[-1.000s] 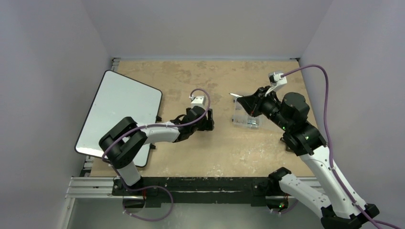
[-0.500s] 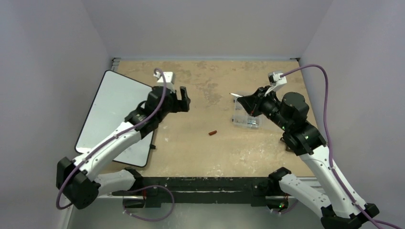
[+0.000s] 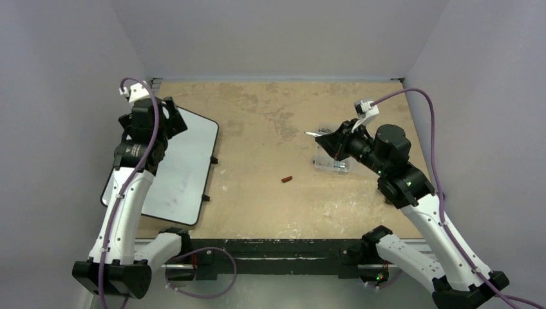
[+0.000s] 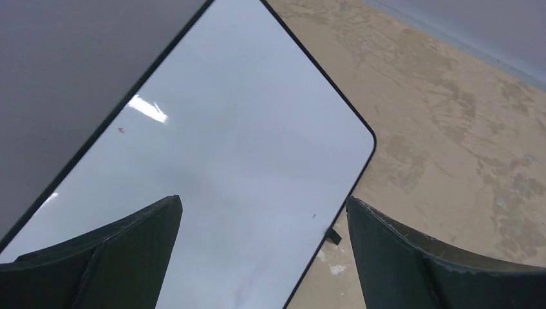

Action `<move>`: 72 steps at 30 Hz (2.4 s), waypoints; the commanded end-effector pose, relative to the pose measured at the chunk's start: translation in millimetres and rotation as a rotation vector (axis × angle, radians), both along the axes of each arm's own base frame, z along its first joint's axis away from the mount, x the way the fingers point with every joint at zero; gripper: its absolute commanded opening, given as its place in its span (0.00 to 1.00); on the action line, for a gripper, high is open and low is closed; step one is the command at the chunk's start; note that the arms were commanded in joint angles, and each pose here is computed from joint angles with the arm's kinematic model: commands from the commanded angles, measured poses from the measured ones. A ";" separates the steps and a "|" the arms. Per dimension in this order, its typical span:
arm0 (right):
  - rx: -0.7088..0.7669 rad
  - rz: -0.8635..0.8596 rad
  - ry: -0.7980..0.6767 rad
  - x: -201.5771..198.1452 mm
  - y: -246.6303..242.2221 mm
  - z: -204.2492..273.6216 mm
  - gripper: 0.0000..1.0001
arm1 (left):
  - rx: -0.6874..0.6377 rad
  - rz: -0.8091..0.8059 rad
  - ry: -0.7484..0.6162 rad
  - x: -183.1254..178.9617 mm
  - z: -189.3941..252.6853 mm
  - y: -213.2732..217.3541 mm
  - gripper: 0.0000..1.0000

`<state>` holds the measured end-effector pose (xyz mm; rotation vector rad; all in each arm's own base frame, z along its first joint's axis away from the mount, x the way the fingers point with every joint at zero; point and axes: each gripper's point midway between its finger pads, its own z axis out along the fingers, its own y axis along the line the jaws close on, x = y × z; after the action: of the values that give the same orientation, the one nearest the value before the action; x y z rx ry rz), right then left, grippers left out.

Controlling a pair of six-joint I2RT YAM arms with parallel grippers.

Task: Write a sentence on the whiteboard
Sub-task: Move the whiteboard to the center of the board.

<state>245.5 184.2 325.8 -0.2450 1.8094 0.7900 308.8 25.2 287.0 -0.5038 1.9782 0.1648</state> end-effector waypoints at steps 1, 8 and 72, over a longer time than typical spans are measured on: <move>0.024 0.061 -0.039 -3.4 8.9 12.8 0.00 | 0.045 0.095 0.003 -6.9 19.3 37.7 1.00; 0.030 0.118 -0.013 -9.1 17.2 7.6 0.00 | -0.002 0.232 0.028 -7.0 23.1 98.1 1.00; 0.016 0.146 0.033 -11.0 21.3 4.6 0.00 | -0.561 0.165 0.066 3.9 -99.0 81.2 0.88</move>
<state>234.4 208.2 304.6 -0.3544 1.9118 0.9202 310.3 149.8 201.8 -1.0412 1.9753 -0.1188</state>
